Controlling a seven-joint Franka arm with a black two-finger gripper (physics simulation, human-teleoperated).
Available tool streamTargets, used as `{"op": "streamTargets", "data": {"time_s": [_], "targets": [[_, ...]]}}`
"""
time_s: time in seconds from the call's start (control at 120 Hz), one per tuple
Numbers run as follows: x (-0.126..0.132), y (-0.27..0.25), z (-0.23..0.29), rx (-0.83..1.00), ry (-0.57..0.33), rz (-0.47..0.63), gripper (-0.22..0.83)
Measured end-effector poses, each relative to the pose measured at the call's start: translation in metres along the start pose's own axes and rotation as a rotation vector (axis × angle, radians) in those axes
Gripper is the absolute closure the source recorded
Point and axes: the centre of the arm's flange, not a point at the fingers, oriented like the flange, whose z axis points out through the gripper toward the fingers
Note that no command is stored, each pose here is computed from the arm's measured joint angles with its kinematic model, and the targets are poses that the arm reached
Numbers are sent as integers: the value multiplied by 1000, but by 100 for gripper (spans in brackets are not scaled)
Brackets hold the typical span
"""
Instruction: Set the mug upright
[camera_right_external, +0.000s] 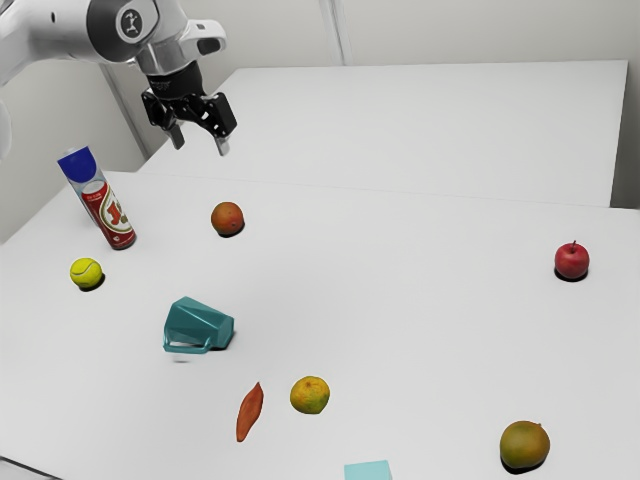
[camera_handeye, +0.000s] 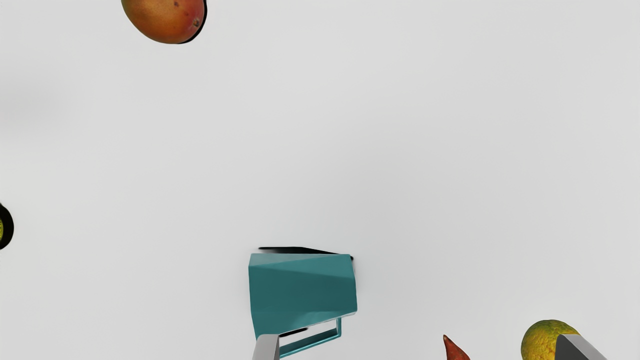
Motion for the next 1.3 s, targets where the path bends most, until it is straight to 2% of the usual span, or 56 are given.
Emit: {"op": "streamTargets", "data": {"time_s": [0.267, 0.467, 0.642, 0.783, 0.992, 1.158, 1.3], "targets": [[-8, -3, 3, -39, -25, -14, 0], [-43, -29, 10, -159, -55, -88, 0], [-61, -75, 53, -259, -91, -184, 0], [-74, -95, 89, -335, -100, -205, 0], [-101, -136, 165, -403, -194, -263, 0], [-116, -149, 214, -449, -218, -250, 0], [-124, -165, 242, -504, -180, -225, 0]]}}
